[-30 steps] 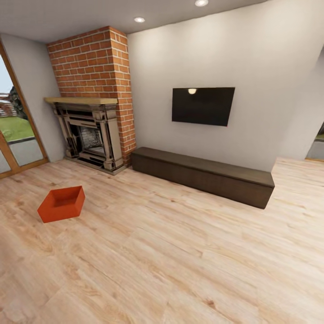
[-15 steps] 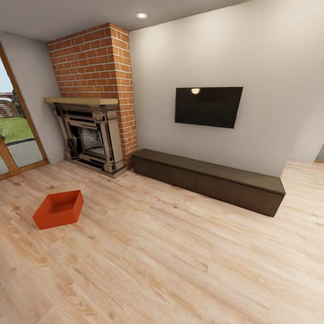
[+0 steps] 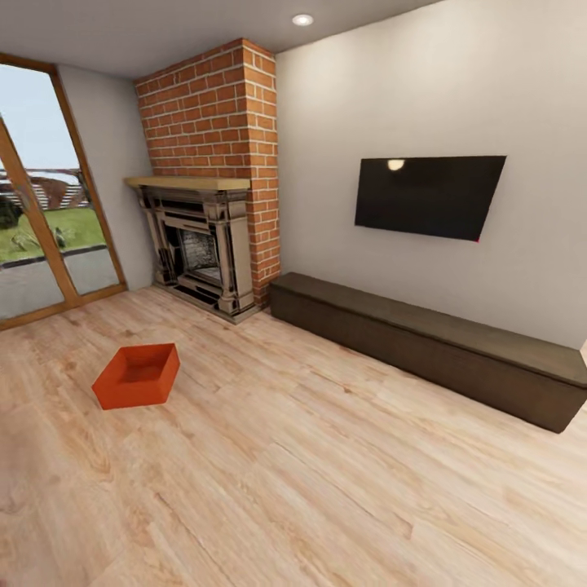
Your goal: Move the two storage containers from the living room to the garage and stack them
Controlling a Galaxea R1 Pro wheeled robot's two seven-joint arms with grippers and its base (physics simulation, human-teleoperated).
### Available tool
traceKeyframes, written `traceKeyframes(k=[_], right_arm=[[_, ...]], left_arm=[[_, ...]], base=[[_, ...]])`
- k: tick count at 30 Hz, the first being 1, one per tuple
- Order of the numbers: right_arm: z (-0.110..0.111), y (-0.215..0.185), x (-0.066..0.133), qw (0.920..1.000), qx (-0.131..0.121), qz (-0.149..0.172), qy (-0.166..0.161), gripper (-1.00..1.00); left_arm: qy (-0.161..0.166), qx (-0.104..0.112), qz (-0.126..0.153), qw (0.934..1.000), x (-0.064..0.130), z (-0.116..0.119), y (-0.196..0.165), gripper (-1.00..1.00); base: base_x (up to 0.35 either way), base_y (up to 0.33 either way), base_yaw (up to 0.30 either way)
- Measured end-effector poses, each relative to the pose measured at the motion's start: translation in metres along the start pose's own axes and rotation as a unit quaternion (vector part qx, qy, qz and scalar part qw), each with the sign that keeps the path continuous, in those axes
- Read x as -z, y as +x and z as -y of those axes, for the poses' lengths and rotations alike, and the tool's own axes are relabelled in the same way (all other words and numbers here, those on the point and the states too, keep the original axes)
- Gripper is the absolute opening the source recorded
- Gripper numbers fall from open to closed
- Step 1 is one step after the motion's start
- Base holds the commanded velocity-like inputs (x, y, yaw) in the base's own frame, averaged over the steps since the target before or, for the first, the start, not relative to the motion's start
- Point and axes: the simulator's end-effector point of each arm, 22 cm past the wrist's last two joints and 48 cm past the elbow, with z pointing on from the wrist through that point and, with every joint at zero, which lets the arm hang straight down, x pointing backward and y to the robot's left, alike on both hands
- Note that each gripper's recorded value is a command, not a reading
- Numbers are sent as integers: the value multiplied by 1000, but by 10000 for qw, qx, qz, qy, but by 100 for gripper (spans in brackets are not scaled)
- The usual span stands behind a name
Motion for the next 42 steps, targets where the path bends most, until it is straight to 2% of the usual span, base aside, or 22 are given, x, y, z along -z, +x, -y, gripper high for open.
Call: traceKeyframes(k=[42], right_arm=[[0, 0, 0, 10000, 3, -3, -2, 100]], left_arm=[[0, 0, 0, 10000, 0, 0, 0, 100]], base=[[323, 0, 6]])
